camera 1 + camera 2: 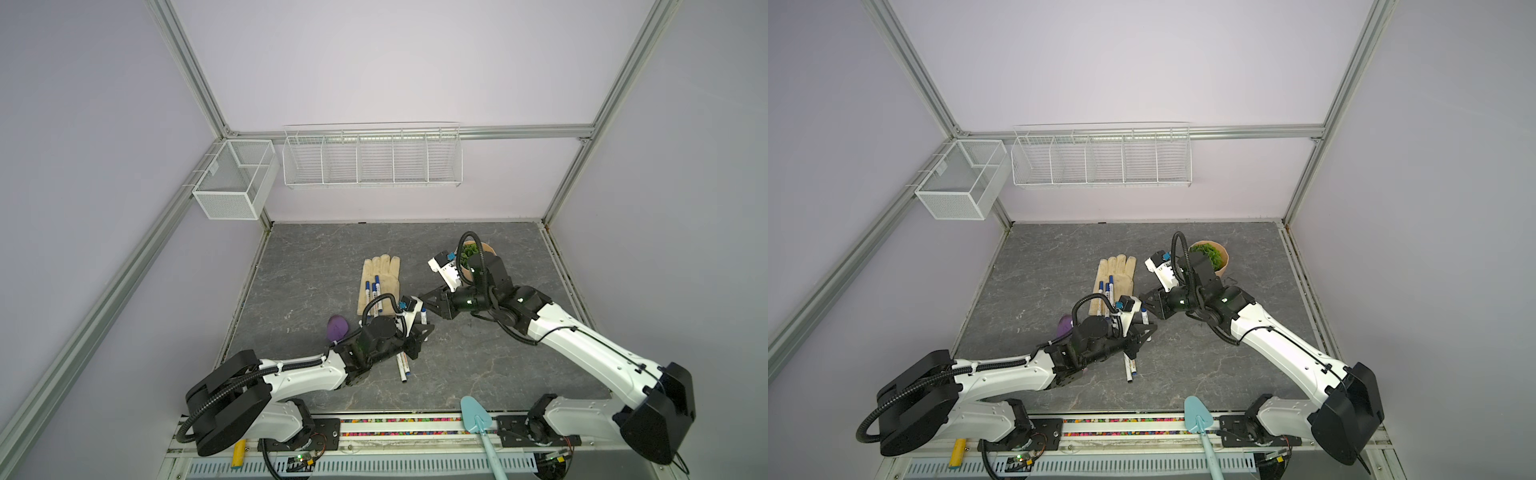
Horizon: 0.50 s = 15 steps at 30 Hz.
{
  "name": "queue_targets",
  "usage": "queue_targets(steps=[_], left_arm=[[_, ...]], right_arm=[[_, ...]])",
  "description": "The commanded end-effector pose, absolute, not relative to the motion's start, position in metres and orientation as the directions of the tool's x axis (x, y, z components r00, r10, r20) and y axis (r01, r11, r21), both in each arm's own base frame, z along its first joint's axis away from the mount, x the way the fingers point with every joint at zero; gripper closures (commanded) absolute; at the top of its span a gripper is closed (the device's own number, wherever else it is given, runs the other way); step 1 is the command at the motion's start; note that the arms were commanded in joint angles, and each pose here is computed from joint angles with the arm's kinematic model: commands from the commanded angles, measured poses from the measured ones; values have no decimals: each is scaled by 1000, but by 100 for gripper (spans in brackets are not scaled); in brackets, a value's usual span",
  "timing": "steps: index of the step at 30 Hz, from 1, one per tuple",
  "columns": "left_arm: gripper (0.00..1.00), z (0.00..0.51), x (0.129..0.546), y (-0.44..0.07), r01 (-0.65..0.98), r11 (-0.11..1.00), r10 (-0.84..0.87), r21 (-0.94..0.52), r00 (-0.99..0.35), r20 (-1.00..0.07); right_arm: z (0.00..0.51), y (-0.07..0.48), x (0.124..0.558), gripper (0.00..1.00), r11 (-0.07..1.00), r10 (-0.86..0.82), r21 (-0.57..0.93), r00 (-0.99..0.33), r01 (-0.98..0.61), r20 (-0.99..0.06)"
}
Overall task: Insert the pens into the pen caps
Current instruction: 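Press the blue cap down onto the marker with the right gripper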
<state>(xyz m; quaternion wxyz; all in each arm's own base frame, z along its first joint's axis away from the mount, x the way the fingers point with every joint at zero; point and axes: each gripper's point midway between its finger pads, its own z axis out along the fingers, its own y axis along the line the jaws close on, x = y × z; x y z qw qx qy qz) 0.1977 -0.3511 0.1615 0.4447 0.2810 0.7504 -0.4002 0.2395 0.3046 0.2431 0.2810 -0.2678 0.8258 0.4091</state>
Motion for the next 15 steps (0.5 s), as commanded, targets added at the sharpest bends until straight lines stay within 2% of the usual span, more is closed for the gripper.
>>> queue_targets(steps=[1, 7, 11, 15], left_arm=[[100, 193, 188, -364, 836, 435, 19, -335, -380, -925], [100, 214, 200, -350, 801, 493, -84, -340, -345, -935], [100, 223, 219, -327, 703, 607, -181, -370, -331, -926], [100, 210, 239, -302, 570, 729, -217, -378, -331, -918]], right_arm=[[226, 308, 238, 88, 541, -223, 532, -721, -651, -656], [193, 297, 237, 91, 605, -274, 524, -774, -600, -571], [146, 287, 226, 92, 669, -338, 520, -840, -531, -424], [104, 278, 210, 93, 714, -380, 519, -883, -470, -277]])
